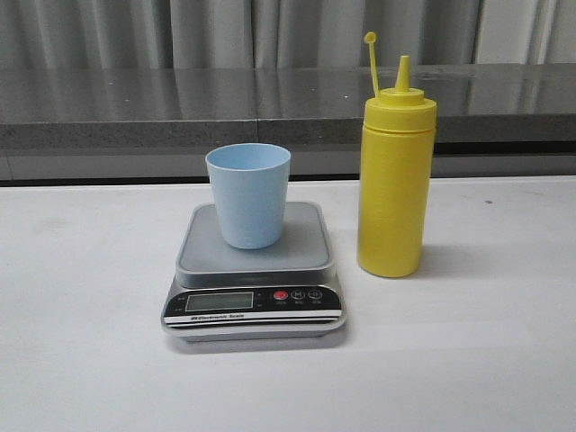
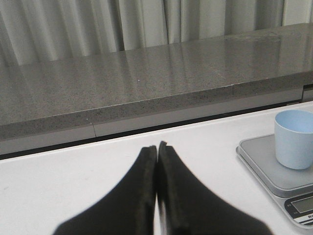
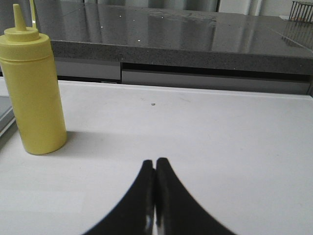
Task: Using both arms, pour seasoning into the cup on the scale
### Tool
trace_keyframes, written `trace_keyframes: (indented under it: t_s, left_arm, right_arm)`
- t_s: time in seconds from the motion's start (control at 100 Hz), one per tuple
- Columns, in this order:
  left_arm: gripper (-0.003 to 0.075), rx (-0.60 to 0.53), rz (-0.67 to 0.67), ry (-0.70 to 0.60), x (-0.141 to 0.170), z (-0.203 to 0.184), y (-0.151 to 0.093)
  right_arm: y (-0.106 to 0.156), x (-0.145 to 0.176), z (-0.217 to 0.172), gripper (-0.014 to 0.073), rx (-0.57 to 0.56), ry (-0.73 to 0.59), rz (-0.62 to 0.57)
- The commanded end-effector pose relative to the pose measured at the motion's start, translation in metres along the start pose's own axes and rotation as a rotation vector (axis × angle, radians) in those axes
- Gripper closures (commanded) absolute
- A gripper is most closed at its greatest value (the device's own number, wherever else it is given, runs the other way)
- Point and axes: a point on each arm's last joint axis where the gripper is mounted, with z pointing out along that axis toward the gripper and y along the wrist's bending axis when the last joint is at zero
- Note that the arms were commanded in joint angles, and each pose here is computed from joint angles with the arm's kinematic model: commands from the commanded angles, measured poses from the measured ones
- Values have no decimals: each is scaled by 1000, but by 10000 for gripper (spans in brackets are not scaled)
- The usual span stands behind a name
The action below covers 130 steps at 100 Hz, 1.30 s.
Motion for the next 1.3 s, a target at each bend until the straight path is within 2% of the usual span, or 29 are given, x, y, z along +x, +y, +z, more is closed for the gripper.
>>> trace_keyframes:
  t_s: [0.0, 1.0, 1.09, 1.29]
  left_arm:
    - [740, 10, -3, -89, -15, -2, 0]
    - [740, 30, -26, -93, -12, 0, -3]
    - [740, 68, -63, -137, -8, 4, -7]
    - [740, 155, -48, -343, 8, 15, -20]
  right_arm:
    - [-1, -15, -4, 662, 8, -125, 4]
    - [-1, -15, -4, 662, 8, -125, 4]
    - [-1, -15, -4, 662, 8, -125, 4]
    - [-1, -15, -4, 662, 8, -125, 4]
